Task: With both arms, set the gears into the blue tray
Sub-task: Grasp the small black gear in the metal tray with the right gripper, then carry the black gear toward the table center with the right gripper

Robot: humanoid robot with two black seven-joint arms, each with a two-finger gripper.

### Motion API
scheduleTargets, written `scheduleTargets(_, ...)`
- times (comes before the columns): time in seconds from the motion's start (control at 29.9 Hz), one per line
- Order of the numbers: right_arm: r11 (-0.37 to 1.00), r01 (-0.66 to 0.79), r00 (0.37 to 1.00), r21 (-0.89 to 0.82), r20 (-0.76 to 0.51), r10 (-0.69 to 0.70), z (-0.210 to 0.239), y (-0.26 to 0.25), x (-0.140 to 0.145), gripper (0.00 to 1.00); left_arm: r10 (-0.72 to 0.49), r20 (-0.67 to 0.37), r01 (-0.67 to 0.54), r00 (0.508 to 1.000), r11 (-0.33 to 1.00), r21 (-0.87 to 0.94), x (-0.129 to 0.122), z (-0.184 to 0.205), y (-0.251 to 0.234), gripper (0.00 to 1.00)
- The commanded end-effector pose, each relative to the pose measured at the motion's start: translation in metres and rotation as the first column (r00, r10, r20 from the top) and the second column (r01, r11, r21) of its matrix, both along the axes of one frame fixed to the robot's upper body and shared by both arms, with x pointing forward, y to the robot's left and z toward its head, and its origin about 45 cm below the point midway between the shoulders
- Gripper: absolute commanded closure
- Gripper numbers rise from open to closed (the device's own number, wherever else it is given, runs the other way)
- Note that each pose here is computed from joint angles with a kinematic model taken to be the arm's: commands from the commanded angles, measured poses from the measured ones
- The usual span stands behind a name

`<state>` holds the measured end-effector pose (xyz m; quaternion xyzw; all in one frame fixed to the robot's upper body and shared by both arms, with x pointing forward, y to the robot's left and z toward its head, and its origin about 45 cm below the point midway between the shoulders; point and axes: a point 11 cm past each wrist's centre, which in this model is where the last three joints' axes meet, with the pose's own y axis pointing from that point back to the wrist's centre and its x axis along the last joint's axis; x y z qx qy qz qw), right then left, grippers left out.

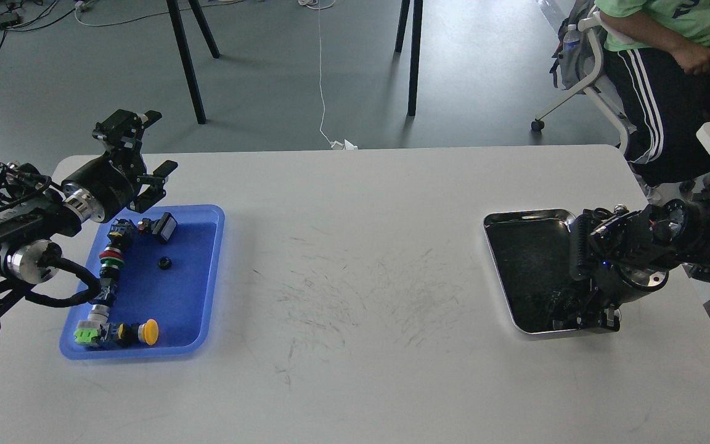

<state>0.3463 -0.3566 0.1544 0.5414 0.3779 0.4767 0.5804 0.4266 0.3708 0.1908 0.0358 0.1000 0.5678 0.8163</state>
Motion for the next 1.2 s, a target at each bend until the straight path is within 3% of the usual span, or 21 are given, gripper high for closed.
scheduleTargets(0.0, 1.0, -0.002, 1.0, 0.003, 0.0, 0.002, 0.0, 0.001, 0.0, 0.43, 0.0, -0.001, 0.0, 1.0, 1.0, -0.001, 0.0, -0.001, 0.0, 0.02)
scheduleTargets(0.07, 1.0, -0.004, 1.0, 0.003, 0.002, 0.004, 0.001, 0.002, 0.001, 0.53, 0.0, -0.001, 0.0, 1.0, 1.0, -0.001, 0.0, -0.001, 0.0, 0.02)
scheduleTargets(0.3, 1.0, -0.027, 1.0, -0.011, 0.007, 0.027, 0.002, 0.003, 0.003, 0.69, 0.002, -0.001, -0.002, 1.0, 1.0, 0.0, 0.0, 0.0, 0.001, 0.02)
scheduleTargets(0.47, 1.0, -0.028, 1.0, -0.014, 0.007, 0.028, 0.003, 0.003, 0.003, 0.7, 0.001, -0.002, -0.001, 1.0, 1.0, 0.001, -0.001, -0.001, 0.001, 0.02)
scheduleTargets(0.84, 0.999, -0.036, 0.999, -0.027, 0.018, 0.037, 0.007, 0.002, 0.007, 0.87, 0.0, -0.003, 0.0, 1.0, 1.0, 0.0, -0.001, -0.001, 0.001, 0.02)
scheduleTargets(1.04, 0.999, -0.002, 0.995, -0.034, 0.097, 0.005, 0.023, -0.005, 0.031, 0.98, 0.001, -0.008, -0.001, 1.0, 1.0, 0.0, -0.003, -0.003, 0.002, 0.02)
scheduleTargets(1.17, 1.0, 0.007, 0.982, 0.023, 0.188, -0.011, 0.041, 0.013, 0.059, 0.99, 0.01, -0.006, -0.01, 1.0, 1.0, 0.006, -0.004, -0.001, 0.009, 0.02)
